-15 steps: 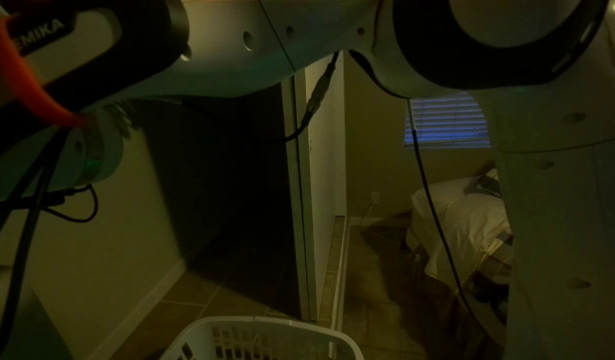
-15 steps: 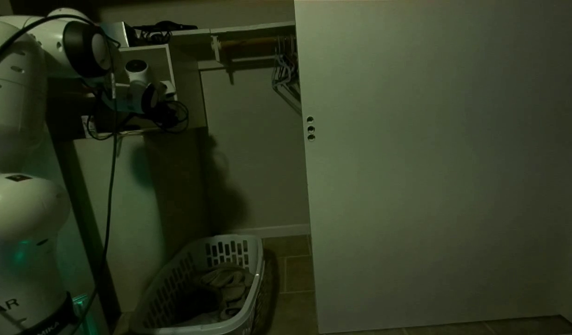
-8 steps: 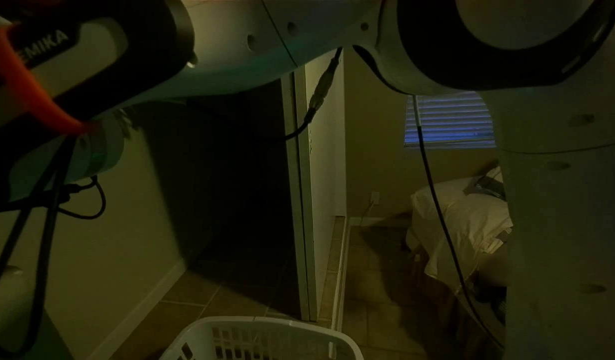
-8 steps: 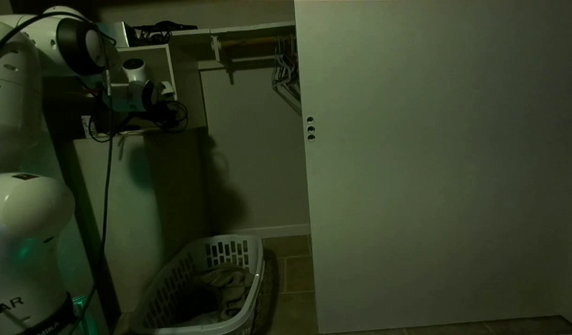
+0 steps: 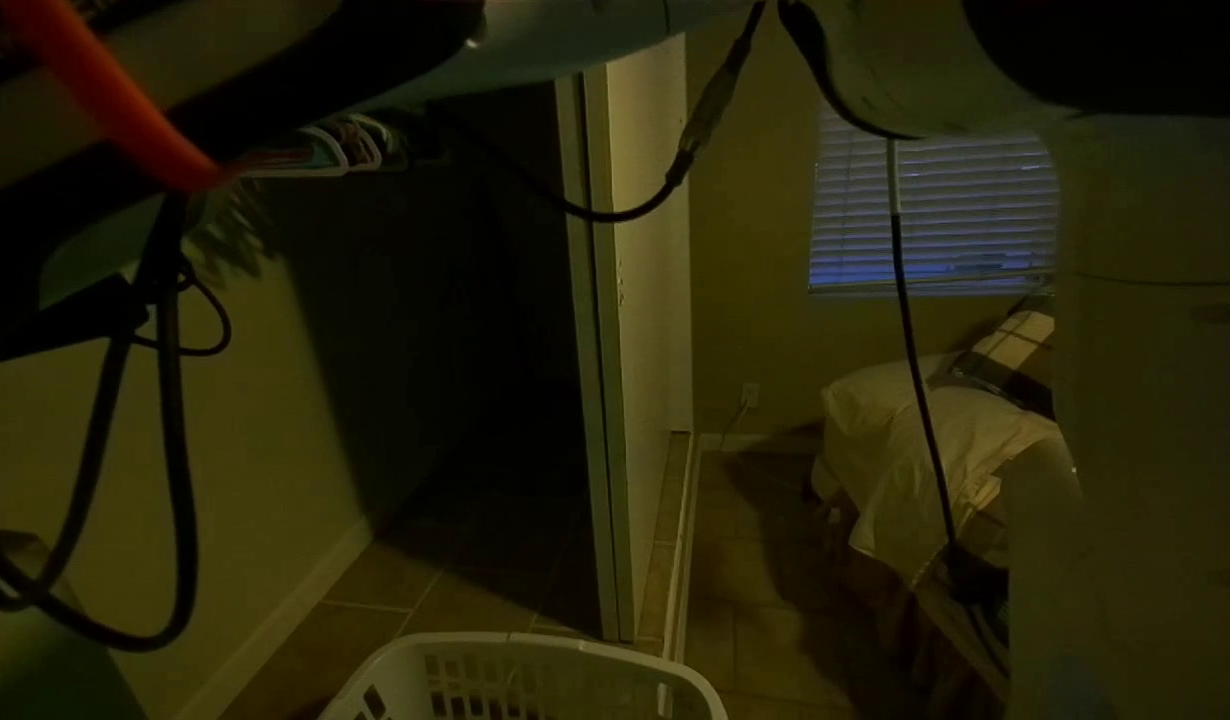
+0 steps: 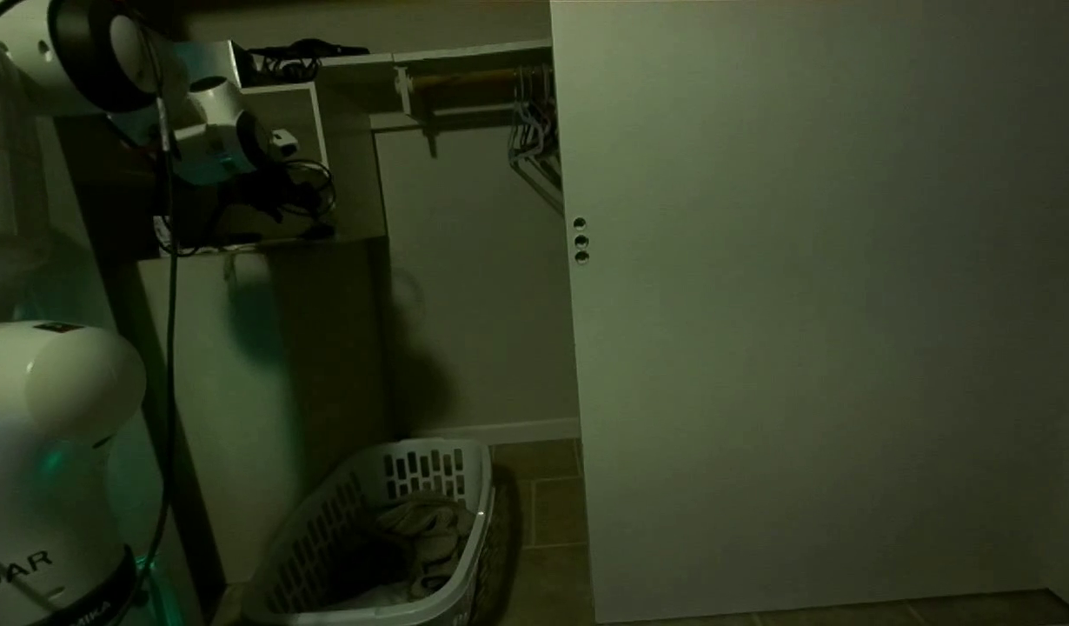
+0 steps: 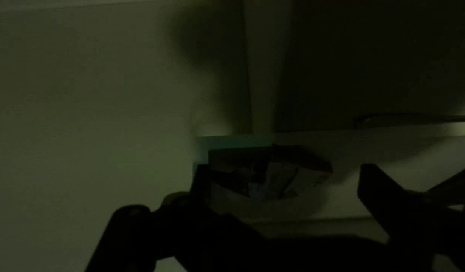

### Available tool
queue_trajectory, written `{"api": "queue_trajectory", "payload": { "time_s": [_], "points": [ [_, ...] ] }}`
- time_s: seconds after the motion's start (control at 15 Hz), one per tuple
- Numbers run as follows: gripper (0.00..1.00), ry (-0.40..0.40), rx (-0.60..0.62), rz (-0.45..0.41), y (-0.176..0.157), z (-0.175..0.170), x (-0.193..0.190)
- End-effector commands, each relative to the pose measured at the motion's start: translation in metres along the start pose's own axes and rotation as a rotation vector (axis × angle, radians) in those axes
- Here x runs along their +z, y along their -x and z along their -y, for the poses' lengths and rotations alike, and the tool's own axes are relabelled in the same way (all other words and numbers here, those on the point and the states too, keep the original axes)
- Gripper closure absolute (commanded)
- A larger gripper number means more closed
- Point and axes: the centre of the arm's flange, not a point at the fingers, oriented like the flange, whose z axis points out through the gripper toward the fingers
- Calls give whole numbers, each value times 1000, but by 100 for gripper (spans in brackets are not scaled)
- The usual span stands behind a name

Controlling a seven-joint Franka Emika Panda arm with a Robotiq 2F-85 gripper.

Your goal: Move the thing on the shelf to the right

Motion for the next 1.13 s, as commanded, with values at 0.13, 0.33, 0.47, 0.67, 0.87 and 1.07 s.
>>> {"api": "queue_trajectory", "payload": {
  "time_s": [0.13, 0.33, 0.47, 0.67, 0.87, 1.07],
  "points": [
    [0, 79, -132, 86, 23, 21, -47],
    [0, 107, -129, 81, 33, 26, -66],
    [0, 114, -125, 49, 37, 30, -76],
    [0, 88, -122, 50, 24, 34, -71],
    [0, 86, -125, 49, 25, 36, -73],
    [0, 89, -122, 53, 26, 33, -70]
  ]
}}
